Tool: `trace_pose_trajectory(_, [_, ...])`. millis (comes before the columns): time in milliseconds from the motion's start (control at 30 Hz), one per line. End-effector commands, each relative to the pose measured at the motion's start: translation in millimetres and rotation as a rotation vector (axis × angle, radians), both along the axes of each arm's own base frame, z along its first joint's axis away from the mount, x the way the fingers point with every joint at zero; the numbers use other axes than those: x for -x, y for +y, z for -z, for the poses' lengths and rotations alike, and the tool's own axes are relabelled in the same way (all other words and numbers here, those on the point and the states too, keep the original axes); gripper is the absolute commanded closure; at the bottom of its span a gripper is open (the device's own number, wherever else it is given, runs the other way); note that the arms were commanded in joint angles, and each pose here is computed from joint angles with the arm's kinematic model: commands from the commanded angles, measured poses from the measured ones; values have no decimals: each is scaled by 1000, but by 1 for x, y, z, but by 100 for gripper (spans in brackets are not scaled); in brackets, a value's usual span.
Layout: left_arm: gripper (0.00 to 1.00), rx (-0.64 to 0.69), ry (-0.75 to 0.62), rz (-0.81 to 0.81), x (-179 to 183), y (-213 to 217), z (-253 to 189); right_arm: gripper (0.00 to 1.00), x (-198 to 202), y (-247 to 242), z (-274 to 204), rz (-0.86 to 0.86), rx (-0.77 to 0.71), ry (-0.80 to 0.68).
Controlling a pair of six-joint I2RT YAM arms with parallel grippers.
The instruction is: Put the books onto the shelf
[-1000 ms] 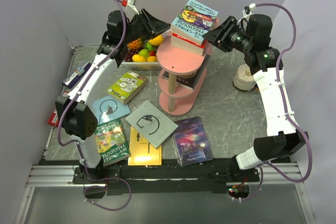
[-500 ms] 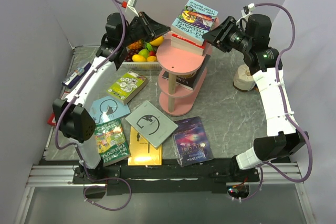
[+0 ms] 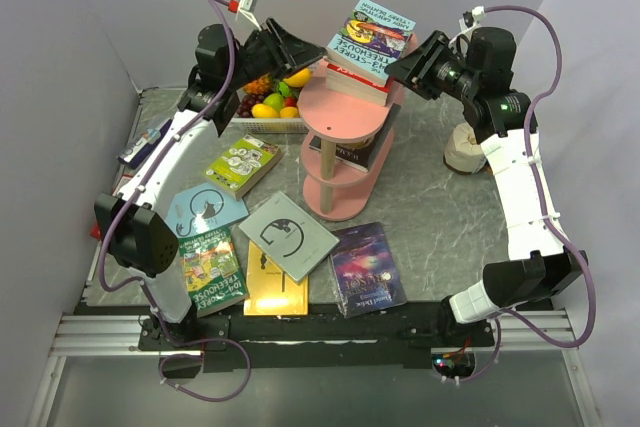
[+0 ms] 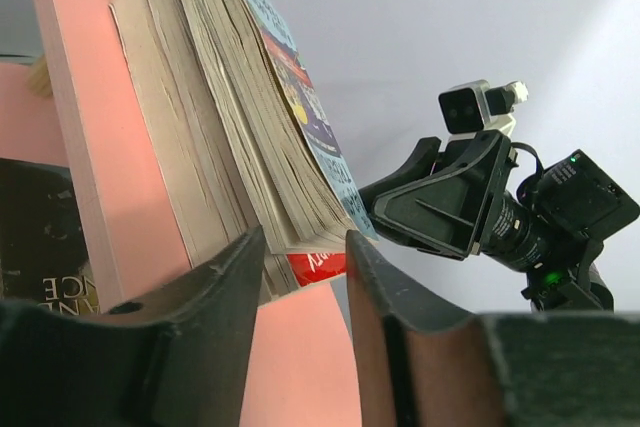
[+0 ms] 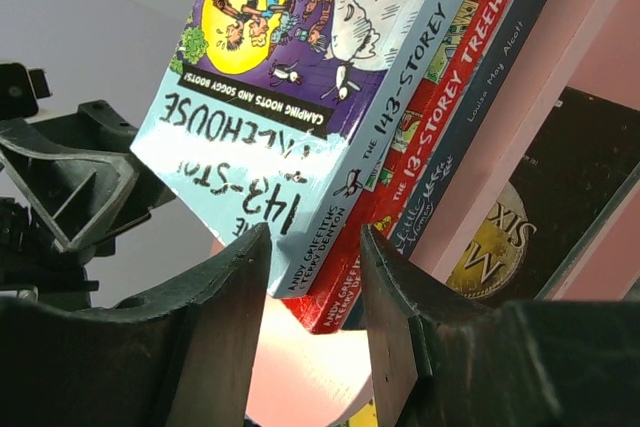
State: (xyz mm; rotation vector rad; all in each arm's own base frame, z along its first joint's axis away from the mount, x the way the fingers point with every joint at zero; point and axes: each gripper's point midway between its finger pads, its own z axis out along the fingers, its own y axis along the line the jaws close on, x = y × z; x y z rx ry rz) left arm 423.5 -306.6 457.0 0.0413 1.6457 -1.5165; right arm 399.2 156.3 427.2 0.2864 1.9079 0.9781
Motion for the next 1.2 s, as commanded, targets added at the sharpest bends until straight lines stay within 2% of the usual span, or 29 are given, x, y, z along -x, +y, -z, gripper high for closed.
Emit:
trace_pose_trajectory(0, [53,12,-69,18,14,1,-24,52,12,4,-31,-16,-8,-95])
trace_pose_trajectory(167, [49,-3,-65,-8,10,3,-20,52,14,5,-34,-17,-5,-101])
trace_pose_trajectory(533, [44,18,-112,-80,-4,23,-47,52,14,4,-34,-19,-2,-101])
trace_pose_trajectory(967, [43,13,-78,-48,-27,8,-30,52,11,5,-34,-19,-1,-100])
trace_pose_trajectory(1167, [44,10,-82,-16,-26,-5,-28,52,8,6,-32,-22,-2,-93])
